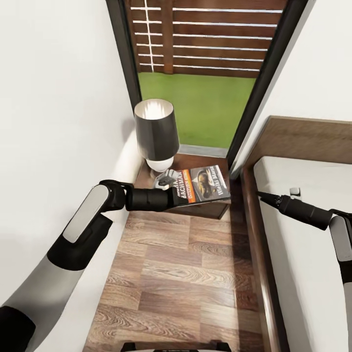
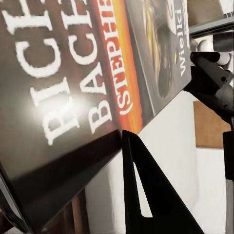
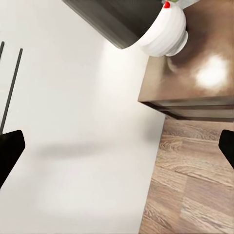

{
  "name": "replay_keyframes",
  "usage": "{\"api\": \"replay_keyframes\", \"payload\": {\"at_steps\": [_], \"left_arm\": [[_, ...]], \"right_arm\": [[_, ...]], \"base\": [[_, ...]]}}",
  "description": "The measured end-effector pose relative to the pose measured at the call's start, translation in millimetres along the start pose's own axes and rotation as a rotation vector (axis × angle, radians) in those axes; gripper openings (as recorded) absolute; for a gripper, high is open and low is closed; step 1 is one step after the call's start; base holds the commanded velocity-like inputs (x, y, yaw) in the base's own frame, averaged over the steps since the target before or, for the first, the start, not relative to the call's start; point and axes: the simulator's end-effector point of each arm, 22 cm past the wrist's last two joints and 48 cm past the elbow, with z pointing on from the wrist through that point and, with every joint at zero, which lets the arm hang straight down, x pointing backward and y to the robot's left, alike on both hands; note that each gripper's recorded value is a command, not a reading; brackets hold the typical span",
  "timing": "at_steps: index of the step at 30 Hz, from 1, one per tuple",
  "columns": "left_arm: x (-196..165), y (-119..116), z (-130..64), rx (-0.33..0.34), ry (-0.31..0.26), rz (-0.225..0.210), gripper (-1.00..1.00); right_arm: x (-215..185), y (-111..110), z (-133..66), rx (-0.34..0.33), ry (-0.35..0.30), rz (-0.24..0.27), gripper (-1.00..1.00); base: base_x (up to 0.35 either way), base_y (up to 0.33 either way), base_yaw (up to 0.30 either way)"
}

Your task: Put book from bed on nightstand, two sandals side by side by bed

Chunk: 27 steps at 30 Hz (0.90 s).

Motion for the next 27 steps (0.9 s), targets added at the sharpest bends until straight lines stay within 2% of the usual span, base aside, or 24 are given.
{"api": "replay_keyframes", "payload": {"at_steps": [7, 16, 25, 27], "left_arm": [[0.9, 9.9, -8.1, -0.018, 0.007, 0.004, -1.0], [4.1, 11.3, -10.7, -0.017, 0.019, 0.01, -1.0], [8.9, 7.5, -10.5, 0.01, 0.031, 0.012, -1.0], [13.3, 8.8, -9.7, 0.018, 0.037, 0.004, -1.0]], "right_arm": [[-1.8, 2.7, -1.0, -0.005, -0.005, -0.002, 1.0], [-2.4, 5.0, -2.5, -0.014, -0.002, 0.003, 1.0], [4.9, 4.6, -0.4, -0.024, 0.02, 0.035, 1.0], [8.5, 8.0, 0.5, -0.045, 0.026, 0.047, 1.0]], "base": [[0.0, 0.0, 0.0], [0.0, 0.0, 0.0], [0.0, 0.0, 0.0], [0.0, 0.0, 0.0]]}}
